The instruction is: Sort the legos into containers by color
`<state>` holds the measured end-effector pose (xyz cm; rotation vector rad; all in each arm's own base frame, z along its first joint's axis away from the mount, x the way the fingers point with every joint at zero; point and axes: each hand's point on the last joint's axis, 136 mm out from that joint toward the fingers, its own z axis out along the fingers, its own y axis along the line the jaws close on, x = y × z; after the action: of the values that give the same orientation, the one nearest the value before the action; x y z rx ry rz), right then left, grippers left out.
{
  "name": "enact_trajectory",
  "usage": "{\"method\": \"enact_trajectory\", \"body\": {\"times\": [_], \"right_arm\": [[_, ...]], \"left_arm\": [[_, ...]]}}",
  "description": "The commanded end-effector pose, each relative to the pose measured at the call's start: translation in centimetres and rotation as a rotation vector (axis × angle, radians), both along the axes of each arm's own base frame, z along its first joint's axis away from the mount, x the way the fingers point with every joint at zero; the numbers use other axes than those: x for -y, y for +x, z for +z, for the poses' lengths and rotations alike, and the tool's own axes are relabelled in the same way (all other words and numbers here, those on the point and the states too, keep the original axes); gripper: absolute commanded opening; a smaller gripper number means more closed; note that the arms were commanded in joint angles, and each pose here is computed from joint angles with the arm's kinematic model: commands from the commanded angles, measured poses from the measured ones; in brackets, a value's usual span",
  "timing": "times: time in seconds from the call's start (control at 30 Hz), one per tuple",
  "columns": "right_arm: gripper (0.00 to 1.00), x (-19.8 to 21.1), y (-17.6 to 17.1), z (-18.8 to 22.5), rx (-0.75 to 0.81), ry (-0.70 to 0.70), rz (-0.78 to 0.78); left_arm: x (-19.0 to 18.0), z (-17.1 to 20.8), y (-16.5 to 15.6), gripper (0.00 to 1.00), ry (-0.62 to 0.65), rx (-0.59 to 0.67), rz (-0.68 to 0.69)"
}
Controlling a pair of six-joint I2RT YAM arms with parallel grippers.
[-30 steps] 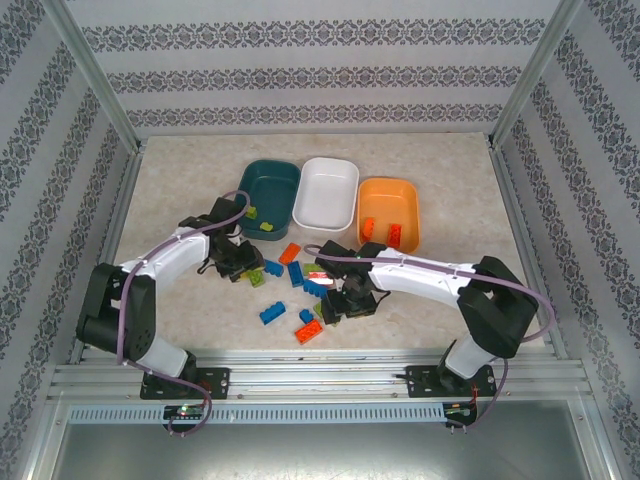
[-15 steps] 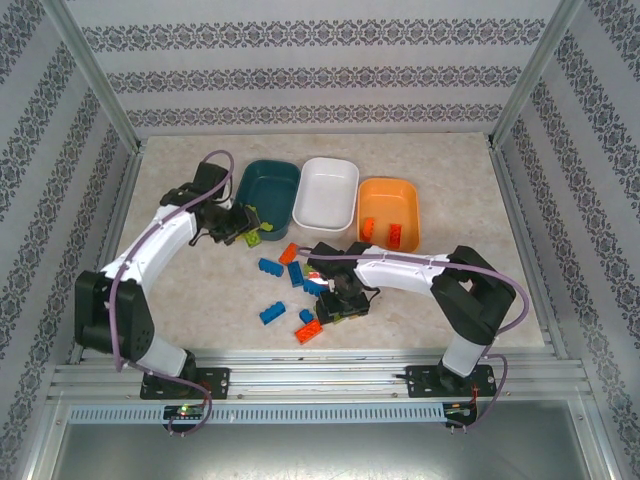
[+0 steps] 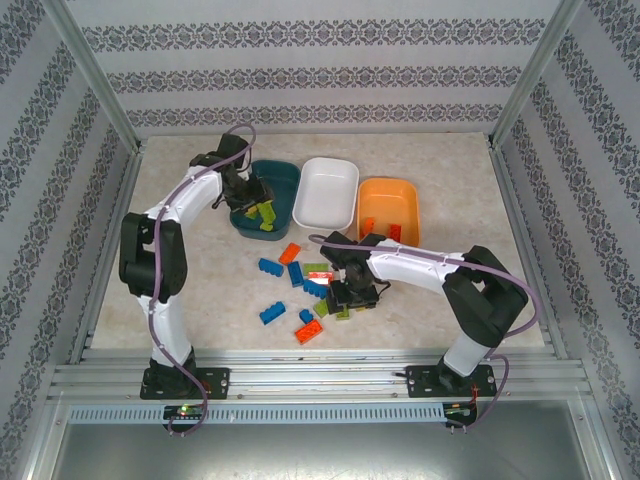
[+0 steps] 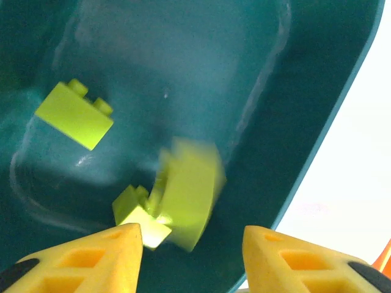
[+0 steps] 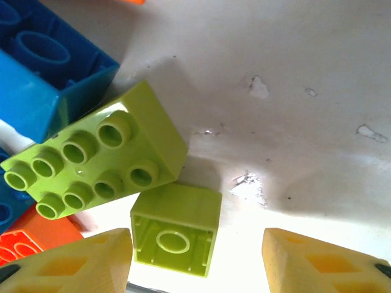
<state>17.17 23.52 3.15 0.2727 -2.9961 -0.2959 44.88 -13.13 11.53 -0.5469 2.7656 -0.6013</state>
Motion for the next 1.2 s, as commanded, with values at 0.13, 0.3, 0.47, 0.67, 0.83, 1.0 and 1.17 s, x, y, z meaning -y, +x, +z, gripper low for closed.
{"method": "enact_trajectory", "body": {"times": [0.13,0.3,0.47,0.67,0.83,1.0,1.17], "right_arm": [[0.59,-0.8,-0.1,0.3,-0.022,0.005,0.045],[0.58,-0.6,-0.4,-0.7,-0.042,-0.018,0.058],[0.55,-0.3,-0.8,-1.3,-0.055,-0.042,0.061],[0.46,0.8,-1.1,-1.1,-0.024,-0.066,0.044],[0.44,1.7,-1.0,-0.4,0.007,-0.078,0.034],[0.38,1.8,0.2,2.0,0.077,-0.043,0.017],[0.35,1.9,1.8,3.6,0.102,-0.014,-0.006]], "left_arm": [[-0.8,1.1,-0.3,0.56,0.012,-0.012,-0.006],[-1.0,2.5,-1.2,0.58,-0.002,0.015,-0.007],[-1.5,3.5,-2.9,0.59,-0.018,0.035,-0.003],[-1.6,4.6,-5.7,0.59,-0.023,0.061,-0.044],[-2.0,5.1,-9.4,0.59,0.020,0.085,-0.109],[-2.3,4.7,-12.5,0.59,0.074,0.089,-0.153],[-2.5,3.4,-14.1,0.60,0.065,0.060,-0.145]]}}
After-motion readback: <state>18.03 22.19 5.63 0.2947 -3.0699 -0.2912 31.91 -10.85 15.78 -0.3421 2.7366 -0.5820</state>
